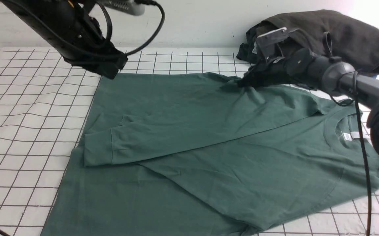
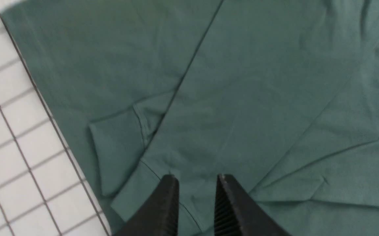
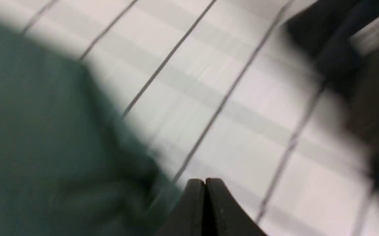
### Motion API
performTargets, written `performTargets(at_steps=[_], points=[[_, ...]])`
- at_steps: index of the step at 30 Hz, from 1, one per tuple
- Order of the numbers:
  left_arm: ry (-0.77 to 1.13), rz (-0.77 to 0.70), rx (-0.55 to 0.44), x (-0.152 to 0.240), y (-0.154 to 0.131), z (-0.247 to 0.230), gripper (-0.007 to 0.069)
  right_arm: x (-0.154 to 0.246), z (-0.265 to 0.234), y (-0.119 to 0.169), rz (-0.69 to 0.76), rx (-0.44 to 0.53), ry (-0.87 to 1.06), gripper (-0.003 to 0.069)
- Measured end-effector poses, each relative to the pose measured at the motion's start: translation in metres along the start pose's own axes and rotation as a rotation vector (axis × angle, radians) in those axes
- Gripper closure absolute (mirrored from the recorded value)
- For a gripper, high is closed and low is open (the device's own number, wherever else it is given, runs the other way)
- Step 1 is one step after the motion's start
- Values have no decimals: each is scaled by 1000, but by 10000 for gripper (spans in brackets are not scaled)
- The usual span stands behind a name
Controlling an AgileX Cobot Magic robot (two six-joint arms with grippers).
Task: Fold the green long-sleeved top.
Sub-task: Use both arms simultaneously to clamp the lower edge of the clothing fabric
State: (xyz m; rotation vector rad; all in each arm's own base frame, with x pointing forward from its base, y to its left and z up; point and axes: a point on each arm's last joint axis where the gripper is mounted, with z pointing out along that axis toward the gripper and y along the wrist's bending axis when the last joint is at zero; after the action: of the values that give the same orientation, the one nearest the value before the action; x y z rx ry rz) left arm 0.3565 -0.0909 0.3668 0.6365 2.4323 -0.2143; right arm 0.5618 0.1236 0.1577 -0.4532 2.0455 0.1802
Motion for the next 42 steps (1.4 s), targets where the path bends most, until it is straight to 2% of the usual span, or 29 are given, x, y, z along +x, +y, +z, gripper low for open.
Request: performTargets(at_steps=[2,5,9,10,11,12,13,14,15,19,21,24,28,32,38,40,41,42], points=[[-84,30,-27,1,-4,-22,476,-21,-8,-11,64,27,-79,652],[-143,57,-48,10,-10,-43,476,-43,-24,-18,91,5,-102,633],[-129,152,-56,59,-26,-66,476,-88,-90,-11,52,-210,34,621],[-116,155,-52,62,-27,-63,476,-89,-92,-10,50,-221,42,622],[-44,201,-35,90,-31,-53,475,-99,-115,-2,22,-299,101,642],[-47,210,-38,90,-31,-54,475,-99,-118,-1,19,-309,110,644],[50,277,-13,119,-34,-36,471,-104,-137,9,-10,-391,181,660],[59,288,-13,122,-34,-35,470,-106,-140,11,-14,-398,184,662],[125,341,7,144,-36,-19,461,-109,-150,18,-32,-436,211,665],[198,492,29,185,-38,14,402,-119,-166,32,-51,-485,210,666],[257,586,65,209,-38,37,321,-129,-176,47,-68,-518,184,666],[326,643,111,222,-37,56,223,-140,-190,68,-104,-548,157,666],[411,715,123,230,-30,77,177,-149,-203,88,-145,-565,144,666],[535,750,129,241,-22,93,192,-146,-211,97,-171,-550,179,666],[566,748,134,240,-21,97,218,-130,-225,96,-190,-517,261,666],[565,752,133,240,-21,97,251,-125,-234,95,-196,-498,276,666],[561,754,130,240,-22,96,308,-122,-241,94,-208,-476,270,666],[559,754,129,240,-22,96,316,-122,-242,94,-213,-471,269,666]])
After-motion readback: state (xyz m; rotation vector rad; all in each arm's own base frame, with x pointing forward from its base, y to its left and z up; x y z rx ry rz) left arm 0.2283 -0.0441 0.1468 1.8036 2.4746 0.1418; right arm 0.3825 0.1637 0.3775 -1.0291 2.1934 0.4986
